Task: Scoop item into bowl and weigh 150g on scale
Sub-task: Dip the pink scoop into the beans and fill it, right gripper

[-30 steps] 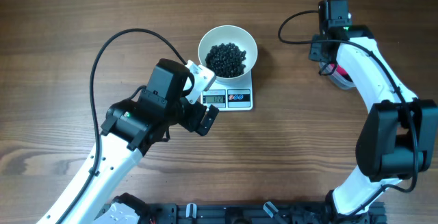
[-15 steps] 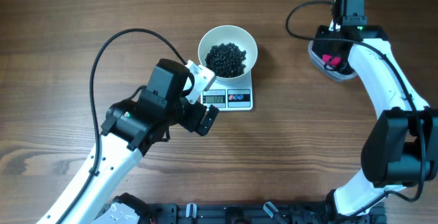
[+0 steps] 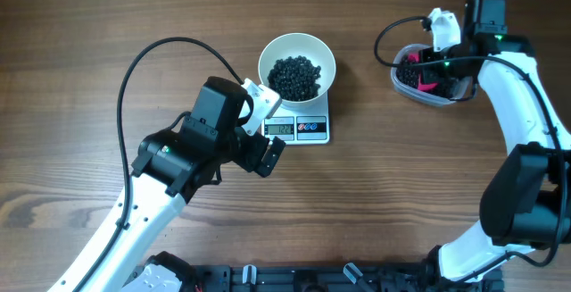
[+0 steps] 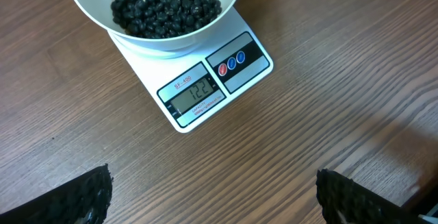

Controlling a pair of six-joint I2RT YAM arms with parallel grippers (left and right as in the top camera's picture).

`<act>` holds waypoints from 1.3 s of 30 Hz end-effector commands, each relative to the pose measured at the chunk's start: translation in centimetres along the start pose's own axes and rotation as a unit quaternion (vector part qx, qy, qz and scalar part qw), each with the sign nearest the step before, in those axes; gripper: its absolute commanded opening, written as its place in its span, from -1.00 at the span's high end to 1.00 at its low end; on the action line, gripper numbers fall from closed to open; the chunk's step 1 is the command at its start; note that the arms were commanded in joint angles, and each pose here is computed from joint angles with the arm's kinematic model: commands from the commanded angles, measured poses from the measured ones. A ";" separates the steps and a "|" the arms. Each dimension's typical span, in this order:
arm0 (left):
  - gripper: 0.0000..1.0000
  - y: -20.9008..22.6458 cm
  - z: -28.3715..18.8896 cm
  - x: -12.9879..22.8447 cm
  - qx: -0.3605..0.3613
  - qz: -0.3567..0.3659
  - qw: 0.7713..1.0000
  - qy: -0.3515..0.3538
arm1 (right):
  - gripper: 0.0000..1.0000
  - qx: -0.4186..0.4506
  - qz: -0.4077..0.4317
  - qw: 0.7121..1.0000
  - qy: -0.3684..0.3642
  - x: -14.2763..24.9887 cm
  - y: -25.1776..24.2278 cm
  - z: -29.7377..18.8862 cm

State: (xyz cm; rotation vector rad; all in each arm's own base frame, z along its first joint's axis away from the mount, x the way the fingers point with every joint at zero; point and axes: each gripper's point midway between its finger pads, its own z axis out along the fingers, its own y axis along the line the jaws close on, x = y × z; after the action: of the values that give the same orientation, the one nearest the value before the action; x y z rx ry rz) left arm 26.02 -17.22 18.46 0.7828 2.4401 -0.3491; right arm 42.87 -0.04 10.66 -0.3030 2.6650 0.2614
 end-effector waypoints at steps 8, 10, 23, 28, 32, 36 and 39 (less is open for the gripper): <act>-1.00 -0.1 -0.6 -0.5 0.005 0.007 1.000 -0.013 | 0.91 -0.076 0.006 0.996 -0.046 -1.0 0.7 -1.5; -1.00 -0.1 -0.6 -0.5 0.005 0.007 1.000 -0.013 | 0.91 -0.074 0.020 0.996 -0.045 -0.8 0.2 -1.4; -1.00 -0.1 -0.6 -0.5 0.005 0.007 1.000 -0.013 | 0.92 -0.127 0.068 0.988 -0.051 -0.1 -1.1 -0.9; -1.00 -0.1 -0.6 -0.5 0.005 0.007 1.000 -0.013 | 0.91 -0.146 0.093 0.982 -0.070 -0.1 -2.3 -1.8; -1.00 -0.1 -0.6 -0.5 0.005 0.007 1.000 -0.013 | 0.91 -0.151 0.104 0.980 -0.079 0.0 -2.9 -2.2; -1.00 -0.1 -0.6 -0.5 0.005 0.007 1.000 -0.013 | 0.91 -0.164 0.120 0.974 -0.095 0.1 -3.9 -3.0; -1.00 -0.1 -0.6 -0.5 0.005 0.007 1.000 -0.013 | 0.91 -0.168 0.143 0.970 -0.105 0.3 -5.0 -3.7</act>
State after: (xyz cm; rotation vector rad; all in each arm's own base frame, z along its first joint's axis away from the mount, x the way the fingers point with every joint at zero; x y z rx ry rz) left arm 26.02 -17.23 18.46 0.7833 2.4399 -0.3492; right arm 42.40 -5.50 13.19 -0.0329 2.4662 0.7138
